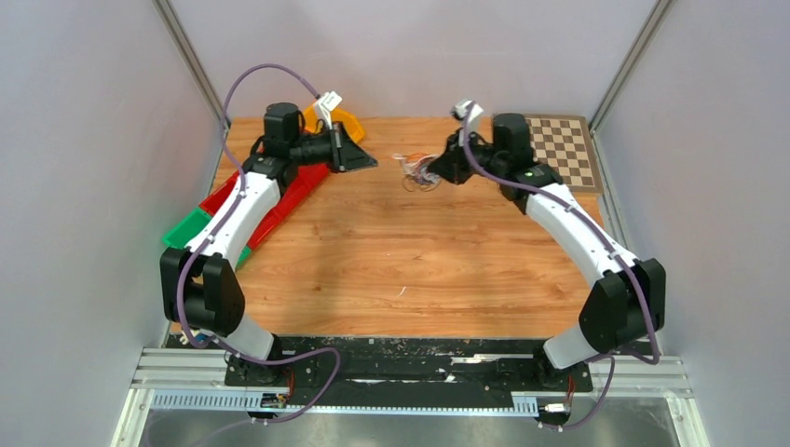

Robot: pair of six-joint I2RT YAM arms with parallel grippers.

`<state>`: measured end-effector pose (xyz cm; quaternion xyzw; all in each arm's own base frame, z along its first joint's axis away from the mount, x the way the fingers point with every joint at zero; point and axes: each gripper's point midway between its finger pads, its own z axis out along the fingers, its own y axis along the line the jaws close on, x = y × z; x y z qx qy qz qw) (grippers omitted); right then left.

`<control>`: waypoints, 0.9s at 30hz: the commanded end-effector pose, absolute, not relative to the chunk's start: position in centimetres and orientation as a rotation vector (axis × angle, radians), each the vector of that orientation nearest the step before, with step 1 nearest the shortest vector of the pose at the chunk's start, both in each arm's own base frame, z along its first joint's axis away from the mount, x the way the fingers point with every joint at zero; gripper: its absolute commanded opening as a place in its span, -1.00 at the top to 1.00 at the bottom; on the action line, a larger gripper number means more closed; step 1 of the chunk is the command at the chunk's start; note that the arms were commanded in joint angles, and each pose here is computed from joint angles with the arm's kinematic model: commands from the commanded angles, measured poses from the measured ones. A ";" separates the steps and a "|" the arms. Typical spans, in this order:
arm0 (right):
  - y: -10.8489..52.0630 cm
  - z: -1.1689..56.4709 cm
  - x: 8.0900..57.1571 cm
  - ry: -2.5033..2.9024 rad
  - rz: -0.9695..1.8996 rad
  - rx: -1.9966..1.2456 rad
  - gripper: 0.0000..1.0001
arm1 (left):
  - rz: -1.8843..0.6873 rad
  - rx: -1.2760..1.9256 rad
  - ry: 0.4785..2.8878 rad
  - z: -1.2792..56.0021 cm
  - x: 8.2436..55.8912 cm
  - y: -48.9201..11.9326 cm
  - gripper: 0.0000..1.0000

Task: Untangle the cables

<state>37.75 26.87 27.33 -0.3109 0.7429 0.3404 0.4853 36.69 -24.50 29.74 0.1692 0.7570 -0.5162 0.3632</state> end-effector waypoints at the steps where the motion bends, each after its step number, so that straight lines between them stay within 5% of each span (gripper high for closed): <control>1: 15.3 26.6 41.0 1.923 0.516 -0.533 1.00 | -1.137 0.355 1.920 31.3 38.2 -17.6 1.00; 8: 16.9 28.2 38.6 1.880 0.706 -0.619 1.00 | -1.128 0.489 1.912 30.8 37.3 -17.5 0.98; 10: 18.2 28.8 37.9 1.868 0.809 -0.637 1.00 | -1.150 0.552 1.900 30.6 36.5 -18.5 0.20; 11: 18.8 29.1 37.6 1.866 0.853 -0.644 1.00 | -1.165 0.585 1.893 30.5 35.9 -19.4 -0.03; 12: 19.5 29.3 37.4 1.863 0.894 -0.655 1.00 | -1.167 0.611 1.875 30.6 35.6 -19.9 -0.52; 14: 20.7 29.8 36.8 1.855 0.964 -0.673 1.00 | -1.187 0.671 1.848 30.3 34.4 -21.9 -0.94; 27: 26.9 32.6 33.7 1.794 1.222 -0.739 0.99 | -1.365 0.759 1.770 30.6 32.9 -30.6 -0.96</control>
